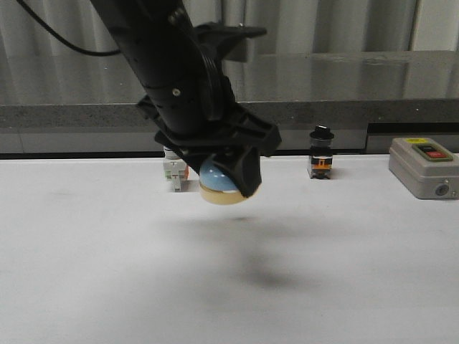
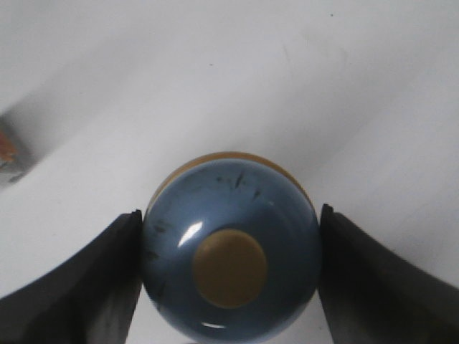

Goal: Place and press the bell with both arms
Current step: 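Lift the bell with the left gripper and carry it toward table center, then set the bell down in front of the switches and open the left gripper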

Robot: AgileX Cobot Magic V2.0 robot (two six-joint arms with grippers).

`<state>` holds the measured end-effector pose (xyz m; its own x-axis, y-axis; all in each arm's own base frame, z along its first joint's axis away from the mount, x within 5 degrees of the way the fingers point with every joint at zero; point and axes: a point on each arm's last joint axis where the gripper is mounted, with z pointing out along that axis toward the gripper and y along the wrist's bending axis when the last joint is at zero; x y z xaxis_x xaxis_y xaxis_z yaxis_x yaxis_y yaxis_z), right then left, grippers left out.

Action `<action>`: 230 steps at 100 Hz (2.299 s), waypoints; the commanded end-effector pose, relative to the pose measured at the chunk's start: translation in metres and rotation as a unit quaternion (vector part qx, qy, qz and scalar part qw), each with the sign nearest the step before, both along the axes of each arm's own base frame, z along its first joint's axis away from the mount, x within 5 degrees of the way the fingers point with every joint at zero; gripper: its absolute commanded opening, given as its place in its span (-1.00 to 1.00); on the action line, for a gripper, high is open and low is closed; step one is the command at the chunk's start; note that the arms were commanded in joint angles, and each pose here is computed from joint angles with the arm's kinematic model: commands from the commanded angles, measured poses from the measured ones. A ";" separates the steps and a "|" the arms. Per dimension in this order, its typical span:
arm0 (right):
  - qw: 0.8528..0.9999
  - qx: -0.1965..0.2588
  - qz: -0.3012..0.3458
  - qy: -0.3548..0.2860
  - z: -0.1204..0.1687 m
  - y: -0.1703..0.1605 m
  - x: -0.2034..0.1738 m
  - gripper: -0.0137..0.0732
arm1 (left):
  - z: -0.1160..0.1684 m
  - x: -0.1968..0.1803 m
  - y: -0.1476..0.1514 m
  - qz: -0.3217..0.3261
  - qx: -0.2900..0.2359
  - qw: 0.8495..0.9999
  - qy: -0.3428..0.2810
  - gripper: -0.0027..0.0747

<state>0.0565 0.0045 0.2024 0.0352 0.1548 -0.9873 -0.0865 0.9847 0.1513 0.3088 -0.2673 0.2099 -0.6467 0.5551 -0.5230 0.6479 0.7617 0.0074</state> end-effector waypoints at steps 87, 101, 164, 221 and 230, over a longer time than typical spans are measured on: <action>0.998 -0.004 -0.002 -0.061 0.015 0.000 -0.003 -0.83 | -0.018 0.022 -0.038 -0.018 -0.012 1.000 -0.018 0.27; 0.998 -0.004 -0.002 -0.061 0.015 0.000 -0.003 -0.83 | -0.019 0.022 -0.038 -0.016 -0.012 1.000 -0.014 0.51; 0.998 -0.004 -0.002 -0.061 0.015 0.000 -0.003 -0.83 | 0.037 0.019 -0.035 -0.013 0.002 1.000 0.003 0.54; 0.998 -0.004 -0.002 -0.061 0.015 0.000 -0.003 -0.83 | 0.120 -0.026 0.010 -0.007 -0.059 0.996 -0.063 0.53; 0.998 -0.004 -0.002 -0.061 0.015 0.000 -0.003 -0.83 | 0.119 -0.034 0.024 0.006 -0.067 0.996 -0.065 0.53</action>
